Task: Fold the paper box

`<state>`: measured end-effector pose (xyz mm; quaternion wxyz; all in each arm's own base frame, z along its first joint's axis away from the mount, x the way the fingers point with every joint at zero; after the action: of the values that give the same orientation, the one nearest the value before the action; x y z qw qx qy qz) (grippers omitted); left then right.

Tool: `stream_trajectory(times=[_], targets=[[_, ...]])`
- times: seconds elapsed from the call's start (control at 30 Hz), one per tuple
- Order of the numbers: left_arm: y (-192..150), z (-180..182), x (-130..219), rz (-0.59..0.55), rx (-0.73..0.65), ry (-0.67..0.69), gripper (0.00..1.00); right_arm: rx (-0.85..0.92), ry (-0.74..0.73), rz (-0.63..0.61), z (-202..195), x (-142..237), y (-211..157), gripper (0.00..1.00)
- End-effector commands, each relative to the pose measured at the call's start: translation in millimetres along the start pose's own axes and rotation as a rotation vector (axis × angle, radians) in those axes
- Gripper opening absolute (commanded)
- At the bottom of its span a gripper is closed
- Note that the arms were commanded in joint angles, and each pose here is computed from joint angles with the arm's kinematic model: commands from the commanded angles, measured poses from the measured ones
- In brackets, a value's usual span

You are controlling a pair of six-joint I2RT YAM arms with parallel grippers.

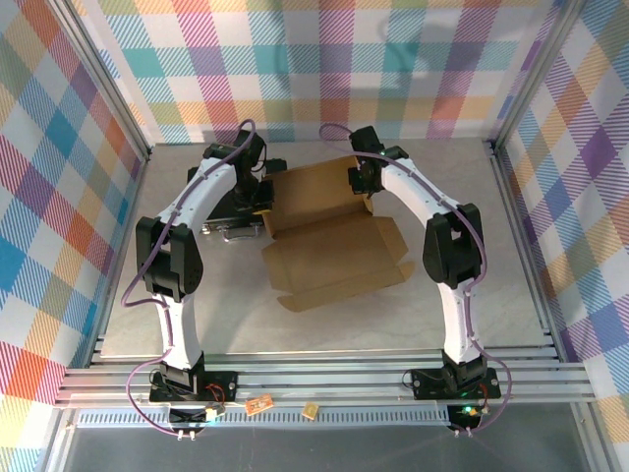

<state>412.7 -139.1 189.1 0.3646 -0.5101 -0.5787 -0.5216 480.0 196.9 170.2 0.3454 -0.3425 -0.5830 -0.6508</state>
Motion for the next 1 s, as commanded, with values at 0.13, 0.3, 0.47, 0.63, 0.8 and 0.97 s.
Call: stream_trajectory(times=[0.13,0.3,0.47,0.63,0.8,0.97], targets=[[2,7,4,-0.001,0.013,0.050,0.00,-0.068,-0.146,-0.069,-11,40,16,0.00],[3,18,0,-0.003,0.022,0.145,0.04,-0.086,-0.241,-0.041,-19,63,3,0.00],[-2,31,-4,-0.021,0.022,0.273,0.01,-0.108,-0.258,0.022,-23,80,-15,0.00],[-4,36,-4,-0.059,0.019,0.356,0.00,-0.094,-0.251,0.045,-23,91,-21,0.00],[-4,36,0,-0.089,-0.007,0.440,0.00,-0.083,-0.229,0.058,-18,97,-20,0.00],[-4,26,-3,-0.119,0.017,0.317,0.06,-0.066,-0.213,0.067,-13,93,-24,0.00]])
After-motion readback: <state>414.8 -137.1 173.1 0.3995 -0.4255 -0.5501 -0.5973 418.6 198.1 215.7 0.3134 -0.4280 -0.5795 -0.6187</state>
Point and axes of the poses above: each hand's point on the last joint's axis, 136 mm out from that joint toward the fingers, its own x axis back along the fingers, its own z axis along the line the jaws close on, y = z × x, the point moved 5 cm from there along x, back along the fingers, and after that the axes turned 12 degrees about -x, right-handed, at the moved point
